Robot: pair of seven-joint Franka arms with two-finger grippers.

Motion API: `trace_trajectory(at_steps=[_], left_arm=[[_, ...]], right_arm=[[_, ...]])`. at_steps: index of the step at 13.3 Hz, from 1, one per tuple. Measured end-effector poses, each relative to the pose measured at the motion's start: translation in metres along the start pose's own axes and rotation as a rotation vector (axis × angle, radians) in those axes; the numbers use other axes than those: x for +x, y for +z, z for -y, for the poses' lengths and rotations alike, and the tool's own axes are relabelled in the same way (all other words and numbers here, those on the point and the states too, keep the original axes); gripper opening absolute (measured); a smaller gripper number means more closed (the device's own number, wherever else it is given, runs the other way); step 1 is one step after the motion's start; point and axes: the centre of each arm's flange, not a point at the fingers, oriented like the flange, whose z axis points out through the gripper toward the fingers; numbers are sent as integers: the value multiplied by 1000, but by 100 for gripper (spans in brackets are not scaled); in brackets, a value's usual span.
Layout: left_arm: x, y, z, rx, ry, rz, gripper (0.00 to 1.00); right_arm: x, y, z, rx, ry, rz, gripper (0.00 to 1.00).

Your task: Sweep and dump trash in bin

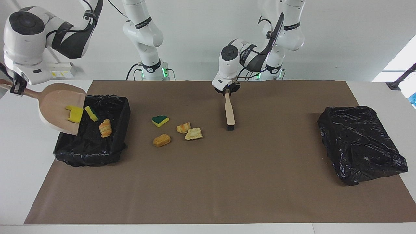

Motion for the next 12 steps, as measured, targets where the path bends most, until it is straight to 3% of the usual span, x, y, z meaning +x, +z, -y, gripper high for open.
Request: trace_trajectory(at_steps=[3,4,8,12], left_arm=[[17,-18,7,-33,-35,-22,93],[27,-26,14,-47,-57,-30,100],[86,-67,66,-106,-155,-91,100],[148,-110,164,-155,-191,-143,100]], right_arm=[[10,-26,-10,-40,-21,19,31],[14,-30,-13,-38,-37,34,31],[23,-45,-20,-35,-68,132,31],[27,-48,-21,-38,-39,111,31]])
